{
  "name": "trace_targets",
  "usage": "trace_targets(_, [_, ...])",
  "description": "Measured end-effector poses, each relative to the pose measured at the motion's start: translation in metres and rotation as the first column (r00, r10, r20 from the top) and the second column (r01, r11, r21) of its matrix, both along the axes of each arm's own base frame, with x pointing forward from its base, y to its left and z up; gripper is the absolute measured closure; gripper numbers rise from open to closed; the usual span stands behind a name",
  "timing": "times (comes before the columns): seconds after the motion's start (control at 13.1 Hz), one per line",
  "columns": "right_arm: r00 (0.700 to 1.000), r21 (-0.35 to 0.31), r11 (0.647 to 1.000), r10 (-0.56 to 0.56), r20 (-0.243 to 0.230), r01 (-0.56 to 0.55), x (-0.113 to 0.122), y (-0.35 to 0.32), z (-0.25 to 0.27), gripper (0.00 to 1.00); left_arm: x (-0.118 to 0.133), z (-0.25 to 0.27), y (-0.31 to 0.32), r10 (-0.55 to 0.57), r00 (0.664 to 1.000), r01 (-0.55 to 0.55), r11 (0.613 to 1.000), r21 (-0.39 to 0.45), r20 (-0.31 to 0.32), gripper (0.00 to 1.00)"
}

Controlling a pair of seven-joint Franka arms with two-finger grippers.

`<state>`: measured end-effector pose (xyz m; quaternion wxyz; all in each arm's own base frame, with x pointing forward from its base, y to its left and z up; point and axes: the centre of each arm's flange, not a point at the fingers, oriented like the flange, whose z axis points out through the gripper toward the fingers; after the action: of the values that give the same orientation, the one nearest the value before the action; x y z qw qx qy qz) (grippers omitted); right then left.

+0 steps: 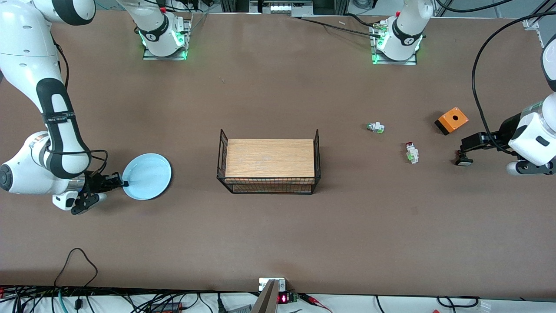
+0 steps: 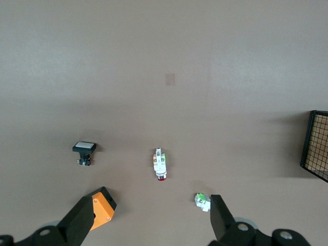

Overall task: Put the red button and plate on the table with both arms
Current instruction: 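Set the plate flat on the table and open the right gripper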

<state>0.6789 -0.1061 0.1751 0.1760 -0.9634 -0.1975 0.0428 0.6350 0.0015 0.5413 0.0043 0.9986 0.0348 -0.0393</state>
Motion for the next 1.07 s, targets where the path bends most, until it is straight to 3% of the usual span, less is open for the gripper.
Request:
trace_targets(0.15, [1.0,0.028,0.999,-0.024,-0.001,0.024,0.0,0.002,-0.003,0.87,0.0,-0.001,0.002,0.0,1.0,0.0,1.0,0.0,-0.001,0.0])
trace_targets(0.54, [0.994,0.108,0.989,-0.103,0.026,0.099,0.006,0.006,0.001,0.31,-0.008,0.017,0.011,0.007,1.0,-0.007,1.0,0.0,0.027,0.0])
trace_targets(0.77, [0.99,0.131,0.988,-0.099,0.1,0.085,0.033,0.01,0.042,0.01,-0.015,0.032,0.013,0.011,0.998,-0.011,1.0,0.002,0.064,0.0])
trace_targets(0.92, [0.99,0.133,0.988,-0.098,0.104,0.084,0.052,0.028,0.087,0.0,-0.019,0.024,0.014,0.013,0.996,-0.014,1.0,0.004,0.088,0.0])
trace_targets(1.07, [0.99,0.081,0.988,-0.132,0.055,0.128,0.064,0.048,0.133,0.0,-0.024,0.025,0.013,0.013,0.995,-0.014,1.0,0.005,0.096,0.0])
